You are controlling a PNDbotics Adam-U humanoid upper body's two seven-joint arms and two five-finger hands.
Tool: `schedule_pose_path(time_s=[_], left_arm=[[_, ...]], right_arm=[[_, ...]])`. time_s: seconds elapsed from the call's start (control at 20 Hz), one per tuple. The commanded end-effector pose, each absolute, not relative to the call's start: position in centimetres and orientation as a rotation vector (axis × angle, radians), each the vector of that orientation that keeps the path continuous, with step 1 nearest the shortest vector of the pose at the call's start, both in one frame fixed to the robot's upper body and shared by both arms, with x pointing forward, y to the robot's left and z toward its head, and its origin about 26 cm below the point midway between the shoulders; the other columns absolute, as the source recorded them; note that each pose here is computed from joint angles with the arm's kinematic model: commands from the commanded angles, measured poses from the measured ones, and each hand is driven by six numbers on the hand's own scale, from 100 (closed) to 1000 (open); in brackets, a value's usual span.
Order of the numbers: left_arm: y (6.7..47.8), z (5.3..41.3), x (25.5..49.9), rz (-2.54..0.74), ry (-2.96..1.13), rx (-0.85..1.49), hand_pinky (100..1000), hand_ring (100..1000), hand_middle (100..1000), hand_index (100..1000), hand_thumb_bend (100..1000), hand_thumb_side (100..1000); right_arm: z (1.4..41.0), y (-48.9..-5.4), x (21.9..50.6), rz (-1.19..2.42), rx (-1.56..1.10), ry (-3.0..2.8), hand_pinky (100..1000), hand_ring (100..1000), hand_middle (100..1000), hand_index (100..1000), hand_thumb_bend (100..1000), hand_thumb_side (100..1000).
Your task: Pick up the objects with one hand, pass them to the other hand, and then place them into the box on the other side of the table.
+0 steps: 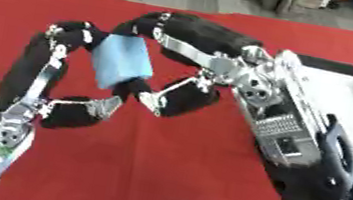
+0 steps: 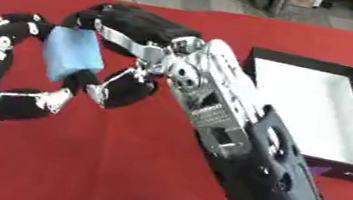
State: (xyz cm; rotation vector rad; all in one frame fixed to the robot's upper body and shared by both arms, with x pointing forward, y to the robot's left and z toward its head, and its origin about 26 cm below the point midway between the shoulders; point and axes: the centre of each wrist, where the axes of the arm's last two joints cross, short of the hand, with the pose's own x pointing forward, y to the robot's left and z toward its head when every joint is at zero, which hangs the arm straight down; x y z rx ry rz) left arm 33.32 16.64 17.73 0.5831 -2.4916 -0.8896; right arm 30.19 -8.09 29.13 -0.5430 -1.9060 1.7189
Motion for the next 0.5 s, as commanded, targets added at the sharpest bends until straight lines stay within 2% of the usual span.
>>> schedule_pose_path(time_s=[0.05,0.15,0.5], left_arm=[[16.4,18.75,32.99,-0.885,-2.547,0.588,559,492,488,625,100,273],[16.37,18.82,32.96,-0.882,-2.552,0.591,562,495,491,625,100,260],[16.32,18.94,32.88,-0.88,-2.562,0.613,587,518,512,633,100,157]], right_arm=[[29.58,-8.16,30.25,1.675,-0.551,-1.93,968,1000,677,811,100,100],[29.56,-8.16,30.25,1.638,-0.541,-1.944,963,1000,603,754,100,100],[29.48,-8.11,30.23,1.536,-0.518,-1.981,946,1000,502,651,100,100]])
